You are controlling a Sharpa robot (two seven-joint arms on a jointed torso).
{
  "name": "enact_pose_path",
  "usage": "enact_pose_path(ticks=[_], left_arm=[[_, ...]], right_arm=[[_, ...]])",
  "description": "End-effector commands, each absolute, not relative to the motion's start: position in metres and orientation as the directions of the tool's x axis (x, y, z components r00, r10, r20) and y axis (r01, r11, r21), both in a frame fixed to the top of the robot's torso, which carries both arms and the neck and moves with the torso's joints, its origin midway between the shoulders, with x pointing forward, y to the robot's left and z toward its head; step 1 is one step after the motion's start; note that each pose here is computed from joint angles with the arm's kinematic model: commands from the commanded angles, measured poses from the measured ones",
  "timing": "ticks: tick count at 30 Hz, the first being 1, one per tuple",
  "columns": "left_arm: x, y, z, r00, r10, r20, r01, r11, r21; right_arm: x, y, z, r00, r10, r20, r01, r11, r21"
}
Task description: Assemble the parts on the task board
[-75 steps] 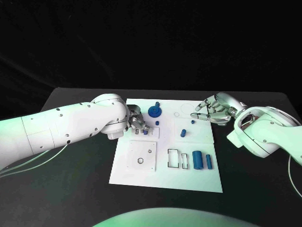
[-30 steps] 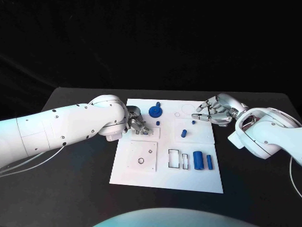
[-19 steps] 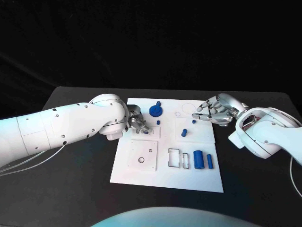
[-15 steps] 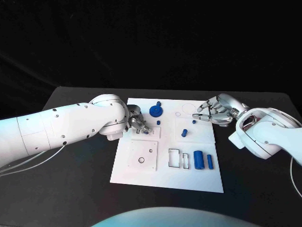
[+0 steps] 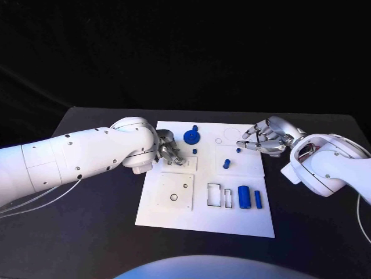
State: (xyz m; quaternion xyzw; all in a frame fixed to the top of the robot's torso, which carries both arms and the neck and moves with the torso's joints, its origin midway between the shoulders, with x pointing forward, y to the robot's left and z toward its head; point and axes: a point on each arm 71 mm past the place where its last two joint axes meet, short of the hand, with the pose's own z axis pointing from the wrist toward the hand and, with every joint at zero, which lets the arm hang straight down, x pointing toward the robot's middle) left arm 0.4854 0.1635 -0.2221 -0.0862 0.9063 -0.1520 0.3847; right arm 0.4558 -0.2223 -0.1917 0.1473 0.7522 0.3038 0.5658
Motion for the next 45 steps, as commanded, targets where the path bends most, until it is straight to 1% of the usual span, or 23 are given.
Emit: enact_pose_path(ticks=[1,17,21,25,28,33,36,38,42,45], left_arm=[[0.484,0.162,-0.223,-0.697,-0.29,-0.656,-0.045,0.93,-0.364],[0.48,0.166,-0.221,-0.721,-0.331,-0.608,-0.082,0.913,-0.4],[0.479,0.168,-0.219,-0.744,-0.341,-0.575,-0.098,0.906,-0.411],[0.481,0.169,-0.215,-0.787,-0.339,-0.514,-0.113,0.9,-0.42],[0.484,0.17,-0.212,-0.812,-0.323,-0.486,-0.113,0.904,-0.412],[0.492,0.168,-0.201,-0.845,-0.27,-0.461,-0.088,0.922,-0.378],[0.497,0.165,-0.195,-0.858,-0.24,-0.454,-0.07,0.931,-0.36],[0.503,0.162,-0.19,-0.875,-0.2,-0.441,-0.046,0.941,-0.335],[0.511,0.157,-0.186,-0.898,-0.135,-0.42,-0.007,0.956,-0.292],[0.517,0.155,-0.184,-0.898,-0.109,-0.426,0.009,0.964,-0.265]], right_arm=[[0.455,-0.221,-0.193,-0.328,0.553,-0.766,-0.129,0.777,0.616],[0.455,-0.221,-0.193,-0.329,0.552,-0.766,-0.127,0.778,0.615],[0.455,-0.222,-0.193,-0.329,0.551,-0.767,-0.126,0.779,0.614],[0.455,-0.222,-0.193,-0.329,0.551,-0.767,-0.126,0.78,0.613],[0.455,-0.222,-0.193,-0.329,0.55,-0.767,-0.125,0.78,0.613],[0.456,-0.222,-0.194,-0.329,0.55,-0.768,-0.124,0.781,0.612],[0.456,-0.222,-0.194,-0.329,0.55,-0.768,-0.123,0.781,0.612],[0.456,-0.222,-0.194,-0.329,0.549,-0.768,-0.122,0.782,0.611],[0.457,-0.221,-0.194,-0.329,0.549,-0.768,-0.121,0.782,0.611],[0.457,-0.221,-0.194,-0.328,0.549,-0.768,-0.12,0.783,0.611]])
